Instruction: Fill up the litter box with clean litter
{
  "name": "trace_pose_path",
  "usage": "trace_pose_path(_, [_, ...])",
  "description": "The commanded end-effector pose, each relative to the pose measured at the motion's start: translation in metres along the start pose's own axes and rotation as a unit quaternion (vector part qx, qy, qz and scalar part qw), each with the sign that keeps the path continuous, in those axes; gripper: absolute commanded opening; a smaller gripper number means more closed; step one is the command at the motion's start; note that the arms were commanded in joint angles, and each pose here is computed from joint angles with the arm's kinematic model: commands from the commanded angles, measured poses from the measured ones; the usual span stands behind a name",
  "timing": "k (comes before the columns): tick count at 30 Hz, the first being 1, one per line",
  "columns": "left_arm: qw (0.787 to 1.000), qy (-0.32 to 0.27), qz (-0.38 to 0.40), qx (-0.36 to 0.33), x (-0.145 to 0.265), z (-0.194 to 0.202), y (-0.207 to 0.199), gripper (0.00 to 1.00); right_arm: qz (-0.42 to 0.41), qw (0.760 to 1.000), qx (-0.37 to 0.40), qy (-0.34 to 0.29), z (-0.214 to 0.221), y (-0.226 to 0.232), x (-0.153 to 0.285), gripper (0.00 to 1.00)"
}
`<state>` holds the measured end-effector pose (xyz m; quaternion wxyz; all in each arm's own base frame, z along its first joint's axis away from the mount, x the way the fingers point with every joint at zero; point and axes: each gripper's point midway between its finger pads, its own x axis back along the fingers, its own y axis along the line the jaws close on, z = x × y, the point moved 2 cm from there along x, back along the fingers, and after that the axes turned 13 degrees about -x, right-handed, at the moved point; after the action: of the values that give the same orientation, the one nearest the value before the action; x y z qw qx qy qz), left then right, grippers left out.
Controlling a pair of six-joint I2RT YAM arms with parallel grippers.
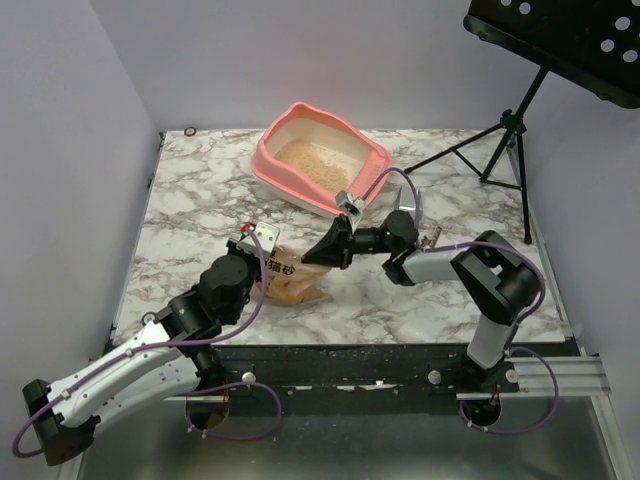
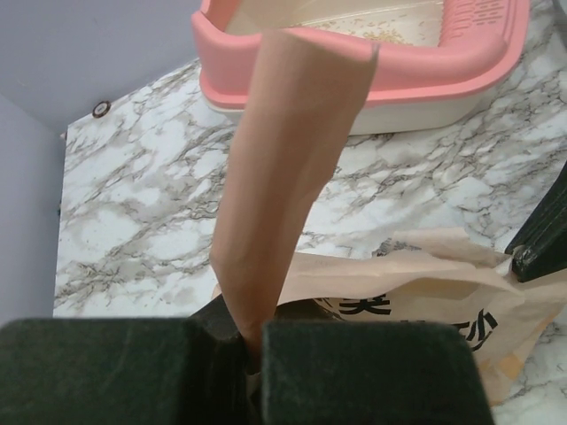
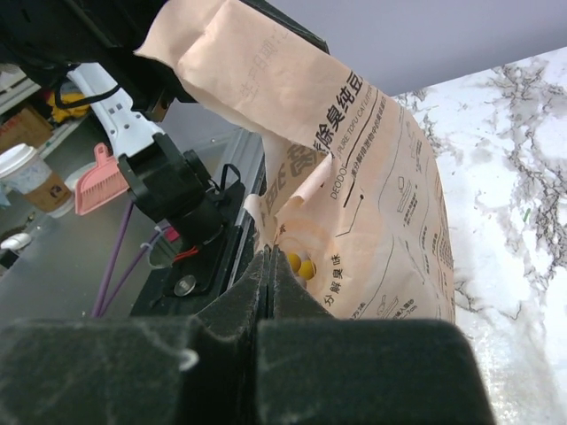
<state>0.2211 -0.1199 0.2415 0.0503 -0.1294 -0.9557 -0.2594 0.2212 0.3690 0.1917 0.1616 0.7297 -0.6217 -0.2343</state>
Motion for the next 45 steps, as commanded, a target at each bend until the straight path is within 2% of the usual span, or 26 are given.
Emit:
trace_pose_path(1, [0.991,-0.103,0.05,0.066,0.007,-0.074,0.005,0.0,0.009,0.998,0.065,-0.019,-0.026,0.017,0.008,0.0])
trace_pose_path(5, [0.981,-0.117,0.139,0.061,0.006,-0.099,-0.022,0.0,0.02,0.998,0.063,0.005,-0.037,0.021,0.036,0.0])
trace_pose_path(10, [0.953,-0.146,0.256,0.071,0.01,-0.136,-0.056,0.0,0.065,0.996,0.052,0.038,-0.051,0.017,0.075,0.0])
trace_pose_path(14, [0.928,-0.128,0.347,0.036,0.004,-0.137,-0.097,0.0,0.133,0.988,0.034,0.064,-0.051,0.009,0.096,0.0])
trace_pose_path(16, [0.923,-0.108,0.369,0.019,-0.005,-0.128,-0.112,0.0,0.158,0.985,0.032,0.064,-0.051,0.01,0.101,0.0])
trace_pose_path(17, [0.924,-0.098,0.37,0.012,-0.009,-0.122,-0.117,0.02,0.168,0.983,0.032,0.06,-0.05,0.012,0.104,0.0])
trace_pose_path(21, [0.939,-0.066,0.337,-0.006,-0.019,-0.092,-0.117,0.26,0.242,0.969,0.016,0.034,-0.032,0.009,0.123,0.0])
trace_pose_path(24, [0.951,-0.074,0.299,0.009,-0.012,-0.084,-0.1,0.46,0.295,0.955,0.007,0.009,-0.029,0.006,0.136,0.0])
trace_pose_path(26, [0.956,-0.085,0.28,0.033,-0.002,-0.079,-0.09,0.52,0.304,0.953,0.002,-0.004,-0.031,0.01,0.138,0.0])
trace_pose_path(29, [0.961,-0.104,0.24,0.093,0.012,-0.064,-0.074,0.67,0.326,0.945,-0.006,-0.022,-0.036,0.008,0.142,0.0])
trace_pose_path(33, [0.951,-0.153,0.191,0.189,0.027,-0.048,-0.058,0.82,0.328,0.944,-0.012,-0.022,-0.038,0.007,0.141,0.0])
trace_pose_path(37, [0.943,-0.168,0.173,0.229,0.028,-0.033,-0.059,0.85,0.319,0.947,-0.02,-0.015,-0.035,0.006,0.138,0.0])
trace_pose_path(41, [0.943,-0.157,0.18,0.233,0.017,-0.02,-0.076,0.86,0.309,0.951,-0.021,-0.023,-0.035,0.009,0.137,0.0])
trace_pose_path(45, [0.935,-0.199,0.17,0.238,0.01,-0.021,-0.081,0.87,0.3,0.954,-0.021,-0.022,-0.035,0.013,0.135,0.0])
